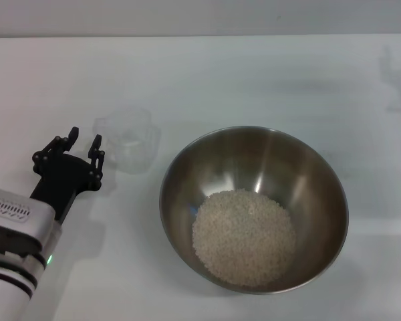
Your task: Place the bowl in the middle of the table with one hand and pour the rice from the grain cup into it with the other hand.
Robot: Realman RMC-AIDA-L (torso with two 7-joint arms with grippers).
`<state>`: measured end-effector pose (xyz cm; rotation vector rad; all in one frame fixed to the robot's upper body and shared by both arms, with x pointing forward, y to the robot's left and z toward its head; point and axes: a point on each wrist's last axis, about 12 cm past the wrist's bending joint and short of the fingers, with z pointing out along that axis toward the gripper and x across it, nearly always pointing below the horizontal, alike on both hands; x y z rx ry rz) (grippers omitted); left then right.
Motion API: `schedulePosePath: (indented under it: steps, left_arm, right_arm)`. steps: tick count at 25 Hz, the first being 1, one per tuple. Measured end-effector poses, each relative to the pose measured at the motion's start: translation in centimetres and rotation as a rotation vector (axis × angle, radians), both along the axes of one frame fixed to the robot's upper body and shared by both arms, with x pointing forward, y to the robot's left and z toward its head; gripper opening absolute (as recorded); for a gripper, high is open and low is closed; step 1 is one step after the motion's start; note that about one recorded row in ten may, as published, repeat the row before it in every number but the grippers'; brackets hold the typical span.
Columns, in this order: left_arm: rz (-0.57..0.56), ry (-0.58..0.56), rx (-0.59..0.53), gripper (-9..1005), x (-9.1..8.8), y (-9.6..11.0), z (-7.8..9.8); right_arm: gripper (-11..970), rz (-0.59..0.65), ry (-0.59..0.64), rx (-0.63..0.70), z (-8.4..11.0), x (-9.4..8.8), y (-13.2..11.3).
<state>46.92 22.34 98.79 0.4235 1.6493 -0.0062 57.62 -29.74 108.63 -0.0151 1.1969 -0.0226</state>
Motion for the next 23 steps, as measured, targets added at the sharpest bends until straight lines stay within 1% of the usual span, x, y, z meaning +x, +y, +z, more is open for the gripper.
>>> schedulePosePath:
  steps: [4,8,9,11,15,17,18,21,23]
  left_arm:
    - [0.002,-0.02,-0.001,362,-1.0,0.3,-0.1]
    - [0.026,-0.064,-0.027,368,-2.4,1.1,0.1]
    - [0.038,-0.072,-0.049,369,-2.9,1.3,0.1]
    - [0.063,-0.092,-0.127,372,-3.6,2.1,0.3]
    - [0.057,-0.113,-0.281,378,-4.0,3.1,0.6]
    - [0.057,-0.113,-0.281,531,-4.0,3.1,0.6]
    - [0.043,-0.129,-0.322,608,-3.9,3.1,0.9]
    - [0.034,-0.148,-0.337,711,-3.8,2.9,1.2]
    - [0.012,-0.189,-0.354,779,-3.3,2.5,1.9]
  right_arm:
    - [492,-0.006,0.014,-0.003,-0.2,-0.1,-0.2]
    - [492,-0.014,0.031,-0.011,-0.6,-0.3,-0.5]
    - [492,-0.015,0.036,-0.012,-0.8,-0.5,-0.5]
    - [492,-0.011,0.05,-0.018,-1.2,-0.9,-0.5]
    - [492,0.04,0.087,-0.047,-2.3,-1.9,0.1]
    - [492,0.067,0.105,-0.053,-2.8,-2.5,0.4]
    - [492,0.077,0.112,-0.046,-3.0,-2.7,0.5]
    - [492,0.121,0.149,0.019,-3.6,-3.1,0.7]
    - [492,0.151,0.173,0.056,-4.0,-3.4,0.8]
